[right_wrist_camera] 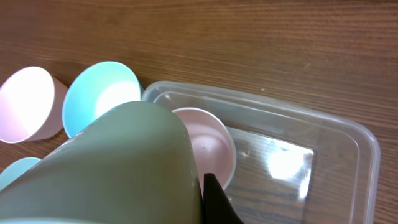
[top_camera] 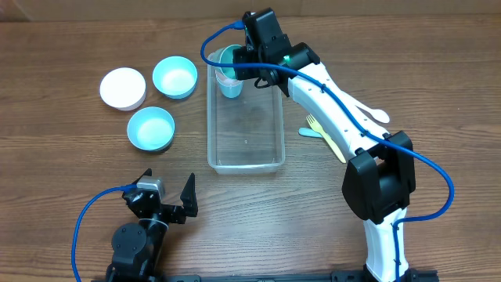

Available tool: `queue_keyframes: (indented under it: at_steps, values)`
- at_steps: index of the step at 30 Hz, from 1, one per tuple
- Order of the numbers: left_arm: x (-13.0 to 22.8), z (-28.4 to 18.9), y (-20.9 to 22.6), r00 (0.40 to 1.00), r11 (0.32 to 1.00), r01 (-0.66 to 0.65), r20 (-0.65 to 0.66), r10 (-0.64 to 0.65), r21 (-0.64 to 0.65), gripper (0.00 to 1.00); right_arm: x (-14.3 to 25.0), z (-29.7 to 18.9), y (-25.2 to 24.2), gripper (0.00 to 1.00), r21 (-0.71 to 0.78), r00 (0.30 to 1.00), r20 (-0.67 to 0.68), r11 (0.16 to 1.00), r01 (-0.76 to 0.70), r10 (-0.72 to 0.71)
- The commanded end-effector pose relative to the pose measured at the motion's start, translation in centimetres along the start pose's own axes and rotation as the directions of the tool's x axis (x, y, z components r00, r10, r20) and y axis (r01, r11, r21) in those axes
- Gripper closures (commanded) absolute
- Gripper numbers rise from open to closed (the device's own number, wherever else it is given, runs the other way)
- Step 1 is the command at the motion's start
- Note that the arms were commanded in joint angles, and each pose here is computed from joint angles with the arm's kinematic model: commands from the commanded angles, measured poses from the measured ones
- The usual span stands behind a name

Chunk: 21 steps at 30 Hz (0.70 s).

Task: Pack container
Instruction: 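Stack the green cup onto the pink cup with the right gripper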

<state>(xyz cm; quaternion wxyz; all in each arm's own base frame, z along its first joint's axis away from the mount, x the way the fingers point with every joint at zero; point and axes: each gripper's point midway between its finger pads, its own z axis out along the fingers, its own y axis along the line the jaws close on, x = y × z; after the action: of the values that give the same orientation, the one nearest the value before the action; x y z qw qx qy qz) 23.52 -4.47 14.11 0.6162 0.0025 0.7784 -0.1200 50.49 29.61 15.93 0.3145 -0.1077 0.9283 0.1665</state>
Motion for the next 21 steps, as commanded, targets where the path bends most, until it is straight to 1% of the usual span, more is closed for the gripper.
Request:
queue_keyframes:
  at_steps: [1, 5, 12, 13, 14, 15, 16, 17, 21]
  values:
    - [0.0, 0.0, 0.0, 1.0, 1.0, -0.012, 0.0, 0.012, 0.0, 0.0, -0.7, 0.2, -0.4, 0.96, 0.034, 1.0, 0.017, 0.999, 0.009, -0.01]
    - [0.0, 0.0, 0.0, 1.0, 1.0, -0.012, 0.0, 0.012, 0.0, 0.0, 0.3, 1.7, -0.8, 0.96, 0.042, 1.0, -0.01, 0.999, 0.009, -0.008]
    - [0.0, 0.0, 0.0, 1.0, 1.0, -0.012, 0.001, 0.012, -0.001, 0.0, -0.4, 1.8, -1.3, 0.96, 0.073, 1.0, 0.02, 0.997, 0.008, -0.009]
    - [0.0, 0.0, 0.0, 1.0, 1.0, -0.012, 0.0, 0.012, 0.0, 0.0, -0.4, 1.8, -1.3, 0.93, 0.072, 1.0, 0.021, 0.997, 0.008, -0.009]
    - [0.0, 0.0, 0.0, 1.0, 1.0, -0.012, 0.001, 0.012, 0.0, 0.0, -0.4, 1.8, -1.3, 0.78, 0.071, 1.0, 0.023, 0.997, 0.007, -0.009]
    - [0.0, 0.0, 0.0, 1.0, 1.0, -0.012, 0.001, 0.012, 0.0, 0.0, -0.5, 1.8, -1.3, 0.58, 0.071, 1.0, 0.024, 0.997, 0.007, -0.009]
    - [0.0, 0.0, 0.0, 1.0, 1.0, -0.012, 0.0, 0.012, 0.0, 0.0, -0.6, 1.8, -1.2, 0.3, 0.07, 1.0, 0.027, 0.998, 0.007, -0.009]
    - [0.0, 0.0, 0.0, 1.0, 1.0, -0.012, 0.0, 0.012, 0.0, 0.0, -0.6, 1.7, -1.2, 0.28, 0.069, 1.0, 0.029, 0.998, 0.007, -0.009]
    - [0.0, 0.0, 0.0, 1.0, 1.0, -0.012, 0.0, 0.012, 0.0, 0.0, -2.0, 0.3, -0.7, 0.27, 0.063, 0.999, 0.048, 0.998, 0.007, -0.01]
